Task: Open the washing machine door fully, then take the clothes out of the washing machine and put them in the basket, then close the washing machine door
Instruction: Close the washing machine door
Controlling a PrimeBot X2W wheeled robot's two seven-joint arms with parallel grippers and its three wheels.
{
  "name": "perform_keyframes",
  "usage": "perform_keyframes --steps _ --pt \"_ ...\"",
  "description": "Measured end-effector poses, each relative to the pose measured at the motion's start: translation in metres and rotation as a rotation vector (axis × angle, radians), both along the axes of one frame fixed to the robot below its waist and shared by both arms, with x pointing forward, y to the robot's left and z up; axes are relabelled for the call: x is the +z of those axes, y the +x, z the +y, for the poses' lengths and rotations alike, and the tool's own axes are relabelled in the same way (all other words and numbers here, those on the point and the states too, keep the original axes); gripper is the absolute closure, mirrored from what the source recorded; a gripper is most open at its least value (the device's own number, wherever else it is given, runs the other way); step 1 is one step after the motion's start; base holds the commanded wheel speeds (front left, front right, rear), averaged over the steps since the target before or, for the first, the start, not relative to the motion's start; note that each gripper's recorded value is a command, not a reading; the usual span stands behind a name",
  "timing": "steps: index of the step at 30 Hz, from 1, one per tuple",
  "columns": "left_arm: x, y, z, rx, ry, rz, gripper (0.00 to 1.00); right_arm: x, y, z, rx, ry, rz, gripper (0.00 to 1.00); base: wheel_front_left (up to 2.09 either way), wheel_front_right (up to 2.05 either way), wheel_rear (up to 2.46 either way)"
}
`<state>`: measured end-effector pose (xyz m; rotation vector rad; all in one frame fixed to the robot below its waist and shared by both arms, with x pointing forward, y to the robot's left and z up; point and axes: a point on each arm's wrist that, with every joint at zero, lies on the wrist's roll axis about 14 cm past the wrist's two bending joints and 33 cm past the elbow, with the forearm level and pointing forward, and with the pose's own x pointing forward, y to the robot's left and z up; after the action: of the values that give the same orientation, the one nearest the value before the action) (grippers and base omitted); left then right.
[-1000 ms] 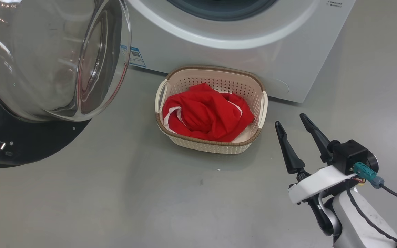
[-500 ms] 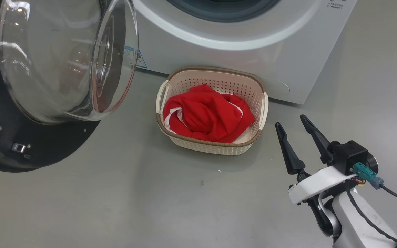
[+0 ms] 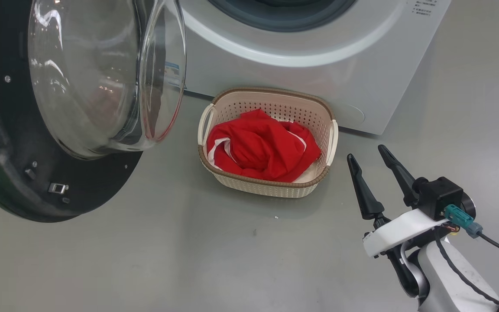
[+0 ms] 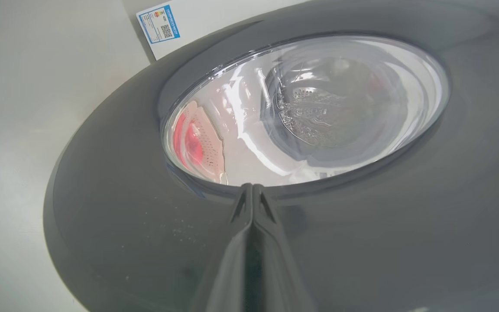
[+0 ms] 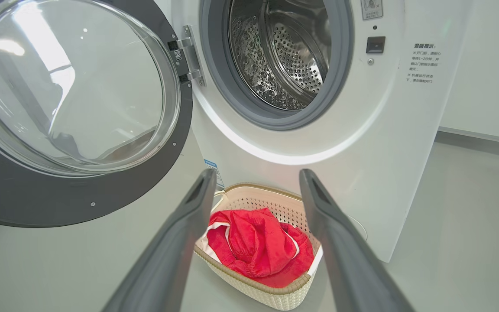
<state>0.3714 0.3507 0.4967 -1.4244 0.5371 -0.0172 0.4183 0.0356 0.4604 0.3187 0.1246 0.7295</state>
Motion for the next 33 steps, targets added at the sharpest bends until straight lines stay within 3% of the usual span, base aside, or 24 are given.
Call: perform_keyframes --steps 9,17,25,33 --pt "-0.001 -0.003 -0.021 -0.071 0.011 -0.014 1.0 0.003 -0.002 0.002 0.002 0.004 -0.007 0.0 0.0 0.0 0.0" --pt "0.002 -0.007 -0.017 -0.045 0.051 -0.034 1.0 0.004 -0.003 0.004 0.005 0.007 -0.005 0.0 0.0 0.0 0.0" --pt "0.025 -0.006 -0.003 0.027 0.185 -0.107 1.0 0.005 -0.004 0.002 -0.004 0.006 -0.003 0.0 0.0 0.0 0.0" --pt "0.036 -0.019 0.013 0.111 0.411 -0.126 1.0 0.007 -0.011 0.003 -0.003 0.009 0.001 0.0 0.0 0.0 0.0"
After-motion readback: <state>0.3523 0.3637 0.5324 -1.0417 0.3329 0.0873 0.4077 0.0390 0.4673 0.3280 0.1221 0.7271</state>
